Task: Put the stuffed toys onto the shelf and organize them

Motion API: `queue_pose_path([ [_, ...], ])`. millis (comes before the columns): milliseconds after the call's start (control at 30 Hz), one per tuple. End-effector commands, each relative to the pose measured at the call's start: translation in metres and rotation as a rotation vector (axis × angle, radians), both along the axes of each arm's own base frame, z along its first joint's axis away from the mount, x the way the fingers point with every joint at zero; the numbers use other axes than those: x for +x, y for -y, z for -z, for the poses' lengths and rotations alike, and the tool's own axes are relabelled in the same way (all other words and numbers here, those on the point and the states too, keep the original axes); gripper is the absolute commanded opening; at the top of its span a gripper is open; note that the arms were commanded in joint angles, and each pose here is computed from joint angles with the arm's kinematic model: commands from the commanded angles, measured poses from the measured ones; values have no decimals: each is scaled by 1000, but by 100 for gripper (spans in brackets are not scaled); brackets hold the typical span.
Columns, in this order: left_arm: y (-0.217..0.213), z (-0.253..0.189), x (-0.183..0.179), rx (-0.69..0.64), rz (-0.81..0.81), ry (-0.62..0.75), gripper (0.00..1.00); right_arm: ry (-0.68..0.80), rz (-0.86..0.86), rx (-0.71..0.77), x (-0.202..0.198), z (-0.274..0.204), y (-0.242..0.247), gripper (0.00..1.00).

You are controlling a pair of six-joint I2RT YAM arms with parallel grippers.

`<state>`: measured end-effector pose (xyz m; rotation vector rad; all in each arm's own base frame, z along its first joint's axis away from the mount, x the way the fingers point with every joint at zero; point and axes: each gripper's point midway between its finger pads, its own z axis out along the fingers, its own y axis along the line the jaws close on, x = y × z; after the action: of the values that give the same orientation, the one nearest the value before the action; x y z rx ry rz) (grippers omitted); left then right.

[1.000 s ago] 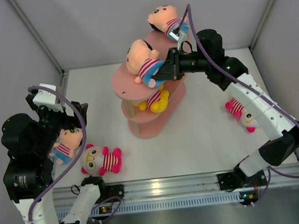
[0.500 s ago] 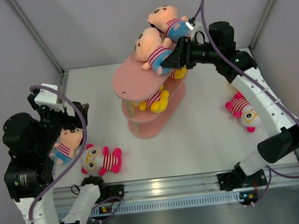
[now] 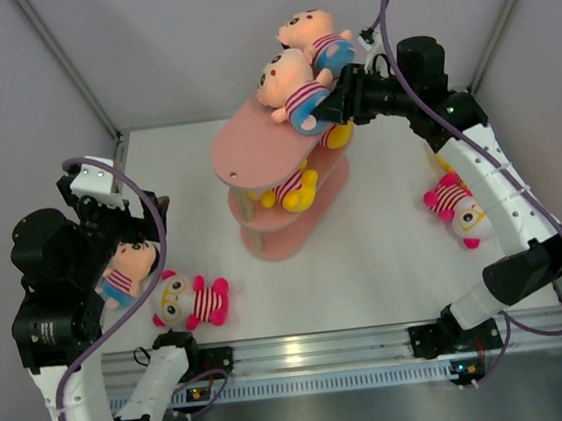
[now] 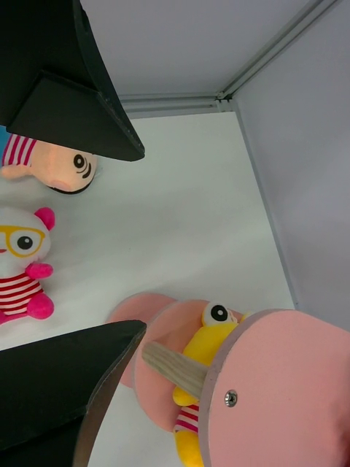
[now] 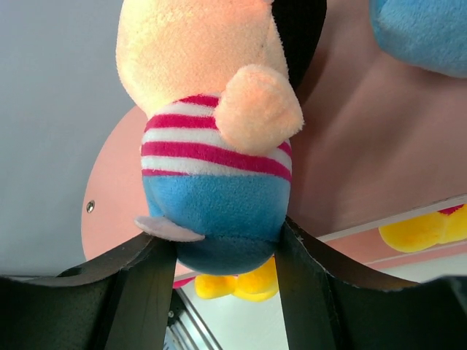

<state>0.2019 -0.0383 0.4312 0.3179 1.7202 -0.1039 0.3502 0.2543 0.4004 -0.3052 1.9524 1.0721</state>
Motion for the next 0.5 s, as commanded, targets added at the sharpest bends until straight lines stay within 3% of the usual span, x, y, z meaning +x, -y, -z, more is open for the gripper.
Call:
queue_pose_path([
  [0,0,2,5,13,4,3,96,28,64,-32,14,-5,15,52],
  [467,0,8,5,19,8,-11,96,44,87,-37,27,-6,19,51],
])
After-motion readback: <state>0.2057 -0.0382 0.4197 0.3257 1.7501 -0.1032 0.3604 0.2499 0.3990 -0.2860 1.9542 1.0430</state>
